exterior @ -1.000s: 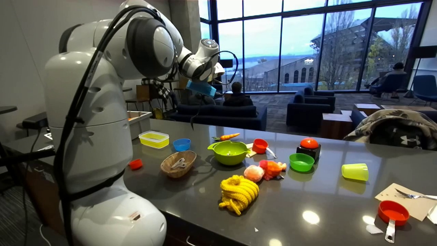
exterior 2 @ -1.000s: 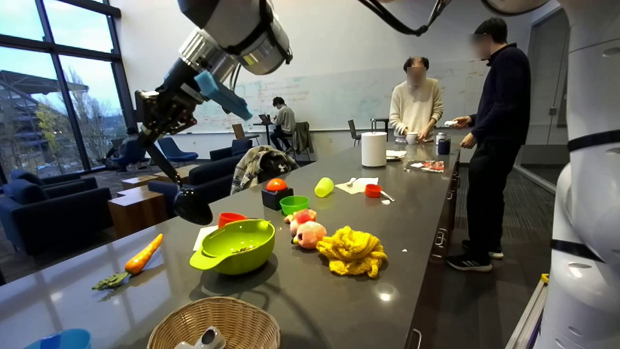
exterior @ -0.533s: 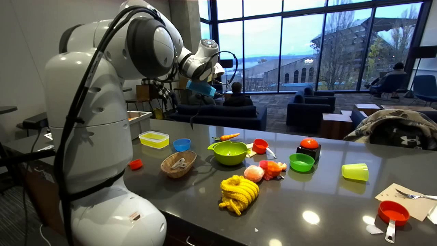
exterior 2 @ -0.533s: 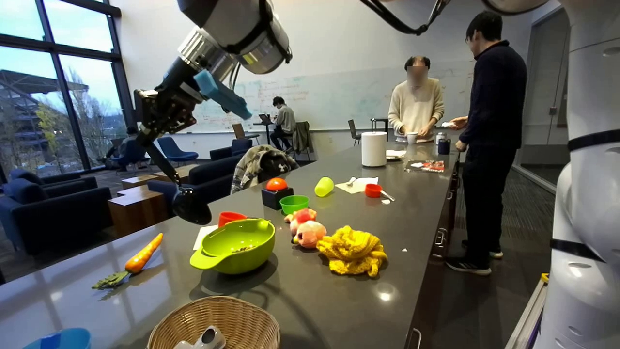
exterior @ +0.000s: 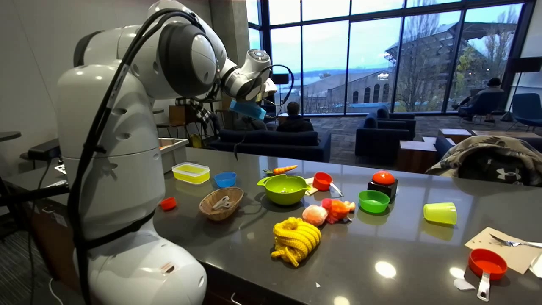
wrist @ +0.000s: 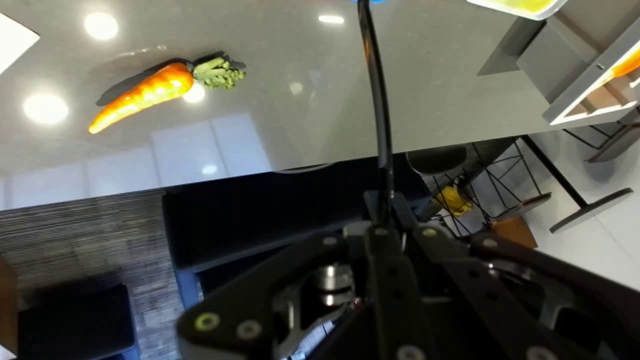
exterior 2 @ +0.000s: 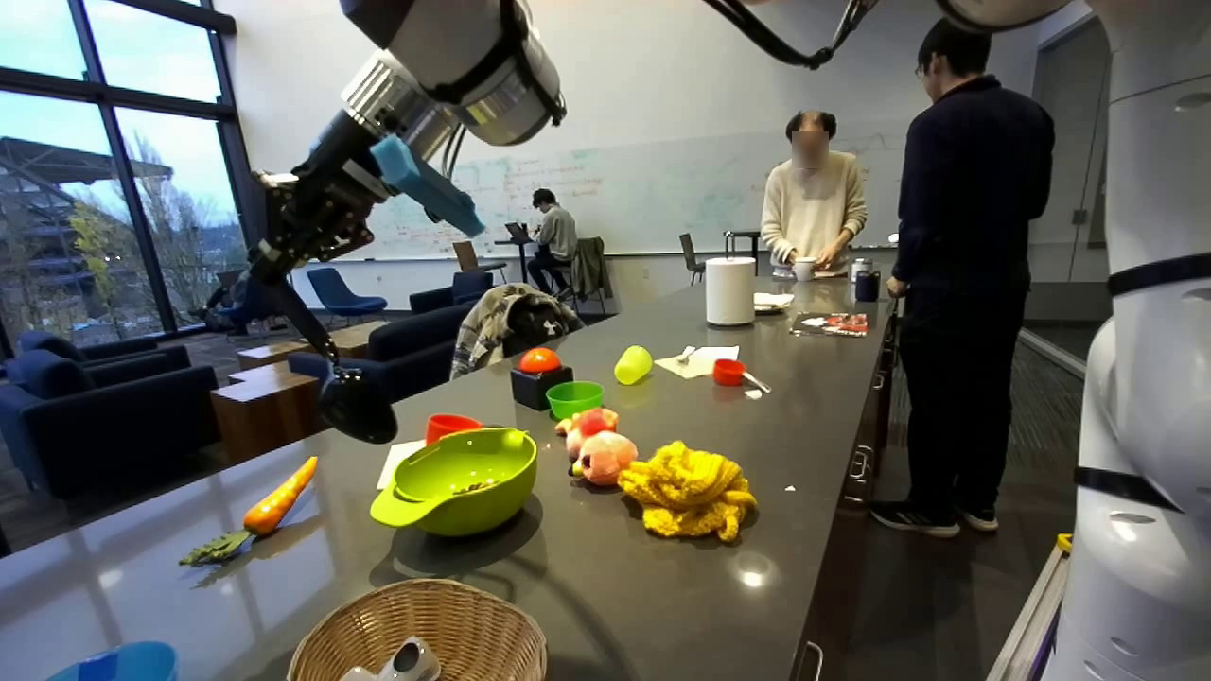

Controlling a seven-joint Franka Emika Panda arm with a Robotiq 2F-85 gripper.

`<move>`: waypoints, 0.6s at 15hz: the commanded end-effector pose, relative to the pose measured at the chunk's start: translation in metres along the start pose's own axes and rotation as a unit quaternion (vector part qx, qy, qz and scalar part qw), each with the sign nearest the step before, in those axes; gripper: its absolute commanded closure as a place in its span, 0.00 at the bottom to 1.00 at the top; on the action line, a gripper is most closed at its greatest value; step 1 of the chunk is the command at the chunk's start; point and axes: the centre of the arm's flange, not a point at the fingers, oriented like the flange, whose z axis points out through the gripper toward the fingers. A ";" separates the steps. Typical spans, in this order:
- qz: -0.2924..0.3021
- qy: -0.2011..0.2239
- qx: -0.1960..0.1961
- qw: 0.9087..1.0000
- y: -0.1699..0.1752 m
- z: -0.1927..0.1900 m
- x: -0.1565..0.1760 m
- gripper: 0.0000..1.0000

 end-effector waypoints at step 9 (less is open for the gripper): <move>0.037 0.285 -0.045 0.957 0.003 0.011 0.046 0.99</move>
